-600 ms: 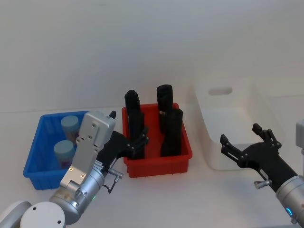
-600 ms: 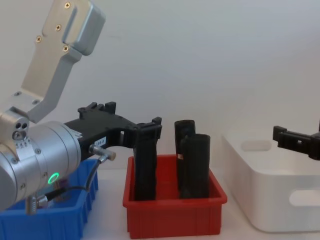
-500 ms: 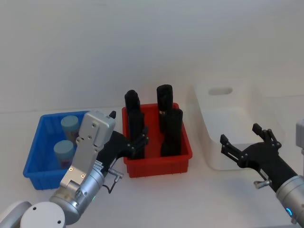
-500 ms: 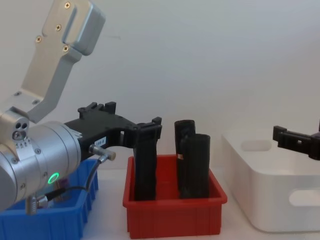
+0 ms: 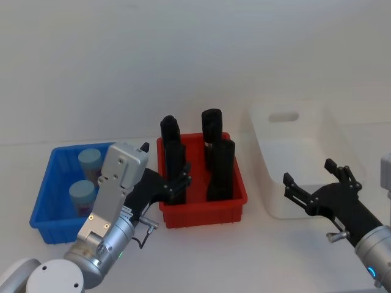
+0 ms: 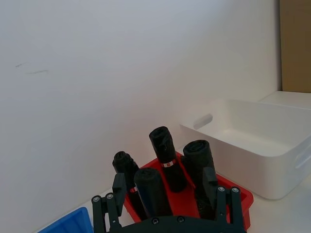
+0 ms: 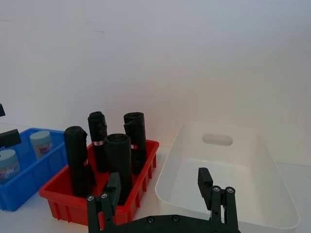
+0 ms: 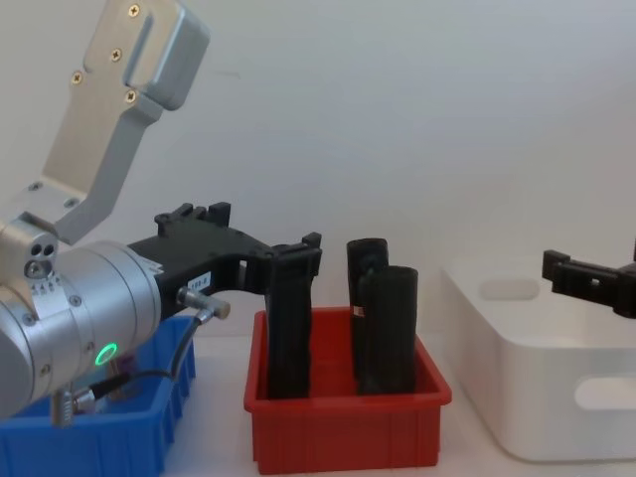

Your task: Pick the cotton swabs from the blue box and place them into the white box.

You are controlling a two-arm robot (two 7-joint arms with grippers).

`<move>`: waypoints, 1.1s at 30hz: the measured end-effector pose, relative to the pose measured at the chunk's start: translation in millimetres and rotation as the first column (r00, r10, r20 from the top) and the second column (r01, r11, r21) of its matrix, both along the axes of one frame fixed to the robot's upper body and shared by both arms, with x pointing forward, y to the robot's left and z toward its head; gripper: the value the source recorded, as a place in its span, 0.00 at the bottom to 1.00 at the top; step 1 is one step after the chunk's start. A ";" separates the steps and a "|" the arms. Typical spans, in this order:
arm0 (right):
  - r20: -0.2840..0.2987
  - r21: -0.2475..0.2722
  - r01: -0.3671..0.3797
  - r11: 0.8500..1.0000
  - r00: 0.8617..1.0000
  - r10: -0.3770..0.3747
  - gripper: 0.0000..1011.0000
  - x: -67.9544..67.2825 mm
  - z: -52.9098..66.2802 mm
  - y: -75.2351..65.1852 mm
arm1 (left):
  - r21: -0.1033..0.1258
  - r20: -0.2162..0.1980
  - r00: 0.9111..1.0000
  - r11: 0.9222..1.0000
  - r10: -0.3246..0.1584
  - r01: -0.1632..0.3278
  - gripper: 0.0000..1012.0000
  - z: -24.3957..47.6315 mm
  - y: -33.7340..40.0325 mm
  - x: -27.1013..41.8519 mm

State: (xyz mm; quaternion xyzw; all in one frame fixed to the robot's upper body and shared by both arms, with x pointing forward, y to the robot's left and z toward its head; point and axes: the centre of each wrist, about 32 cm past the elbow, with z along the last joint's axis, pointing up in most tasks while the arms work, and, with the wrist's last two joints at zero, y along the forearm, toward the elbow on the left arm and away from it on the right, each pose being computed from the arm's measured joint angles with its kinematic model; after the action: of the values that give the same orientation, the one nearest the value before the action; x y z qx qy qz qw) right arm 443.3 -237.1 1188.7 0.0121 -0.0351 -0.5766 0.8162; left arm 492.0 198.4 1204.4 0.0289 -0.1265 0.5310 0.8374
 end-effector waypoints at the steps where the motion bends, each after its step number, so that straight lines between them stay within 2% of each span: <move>1: 0.000 0.000 0.000 1.000 1.000 0.000 0.99 0.0 0.0 0.0 | 0.000 0.000 1.000 1.000 0.000 0.000 0.99 0.0 0.0 0.0; 33: 0.000 0.000 0.000 1.000 1.000 0.000 0.99 0.0 0.0 0.0 | 0.000 0.000 1.000 1.000 0.000 0.000 0.99 0.1 0.1 0.0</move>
State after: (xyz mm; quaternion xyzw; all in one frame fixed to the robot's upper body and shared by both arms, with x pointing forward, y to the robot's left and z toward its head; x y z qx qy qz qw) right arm 443.3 -237.1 1188.7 0.0122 -0.0351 -0.5766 0.8162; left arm 492.1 198.5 1204.5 0.0288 -0.1265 0.5311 0.8373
